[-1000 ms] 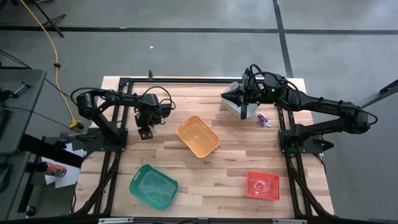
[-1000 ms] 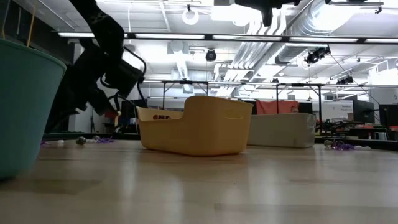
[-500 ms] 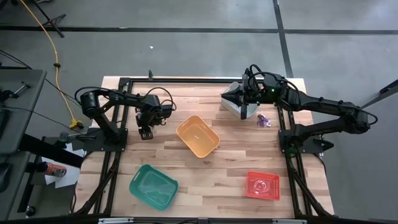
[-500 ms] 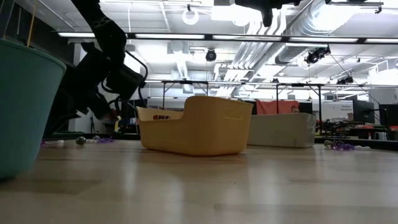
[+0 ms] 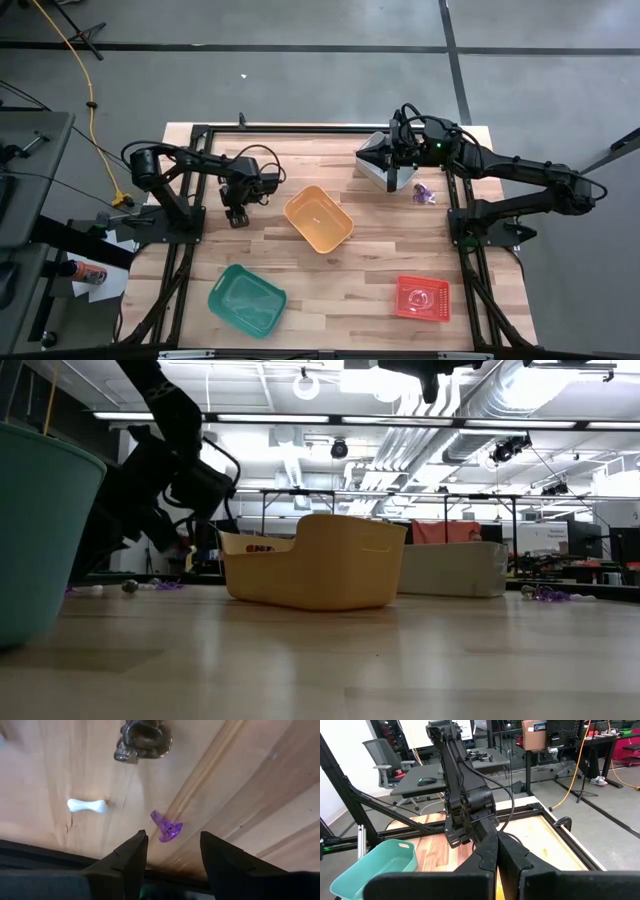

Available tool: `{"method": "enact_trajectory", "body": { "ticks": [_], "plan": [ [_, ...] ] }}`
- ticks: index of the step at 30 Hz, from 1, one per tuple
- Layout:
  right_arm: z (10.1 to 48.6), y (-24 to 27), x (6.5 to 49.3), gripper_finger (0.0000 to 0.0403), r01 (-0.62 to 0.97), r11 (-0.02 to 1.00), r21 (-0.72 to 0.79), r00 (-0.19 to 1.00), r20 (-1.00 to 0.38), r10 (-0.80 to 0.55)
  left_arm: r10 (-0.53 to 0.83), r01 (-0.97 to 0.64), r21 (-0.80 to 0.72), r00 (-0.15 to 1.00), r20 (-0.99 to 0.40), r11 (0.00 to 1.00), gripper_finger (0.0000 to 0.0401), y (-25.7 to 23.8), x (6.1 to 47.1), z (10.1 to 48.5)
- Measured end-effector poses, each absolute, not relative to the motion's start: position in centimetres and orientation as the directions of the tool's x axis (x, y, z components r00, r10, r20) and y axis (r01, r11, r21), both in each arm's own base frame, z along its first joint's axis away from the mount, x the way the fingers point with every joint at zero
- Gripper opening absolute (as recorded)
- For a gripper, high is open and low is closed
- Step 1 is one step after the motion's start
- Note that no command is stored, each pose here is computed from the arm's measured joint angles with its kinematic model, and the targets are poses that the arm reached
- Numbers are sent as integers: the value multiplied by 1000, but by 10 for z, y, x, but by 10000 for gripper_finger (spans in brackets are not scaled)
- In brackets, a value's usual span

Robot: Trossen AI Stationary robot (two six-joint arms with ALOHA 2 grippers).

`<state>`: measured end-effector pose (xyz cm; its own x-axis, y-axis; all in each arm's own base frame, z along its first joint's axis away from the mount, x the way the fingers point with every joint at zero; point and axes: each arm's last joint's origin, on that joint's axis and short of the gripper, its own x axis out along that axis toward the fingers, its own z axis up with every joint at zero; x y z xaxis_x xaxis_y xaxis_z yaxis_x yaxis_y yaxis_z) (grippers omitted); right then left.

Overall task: Sort Halloween decoration
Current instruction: Put the purple witch hat toy into the white bin

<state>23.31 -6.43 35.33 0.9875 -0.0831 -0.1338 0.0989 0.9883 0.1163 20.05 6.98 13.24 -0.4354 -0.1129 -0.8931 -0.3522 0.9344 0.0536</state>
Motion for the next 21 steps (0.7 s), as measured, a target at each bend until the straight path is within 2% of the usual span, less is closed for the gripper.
{"method": "enact_trajectory", "body": {
  "ticks": [6, 11, 21],
  "plan": [
    [353, -64, 233, 2, 103, 983, 155, 987, -138, -82, -124, -371, 68, -469, -875, 926, 172, 66, 188, 121],
    [353, -64, 233, 2, 104, 982, 158, 987, -139, -82, -103, -373, 70, -426, -899, 925, 172, 68, 194, 122],
    [353, -64, 233, 2, 105, 981, 161, 987, -139, -82, -103, -371, 68, -422, -901, 926, 164, 68, 195, 122]
  ]
}}
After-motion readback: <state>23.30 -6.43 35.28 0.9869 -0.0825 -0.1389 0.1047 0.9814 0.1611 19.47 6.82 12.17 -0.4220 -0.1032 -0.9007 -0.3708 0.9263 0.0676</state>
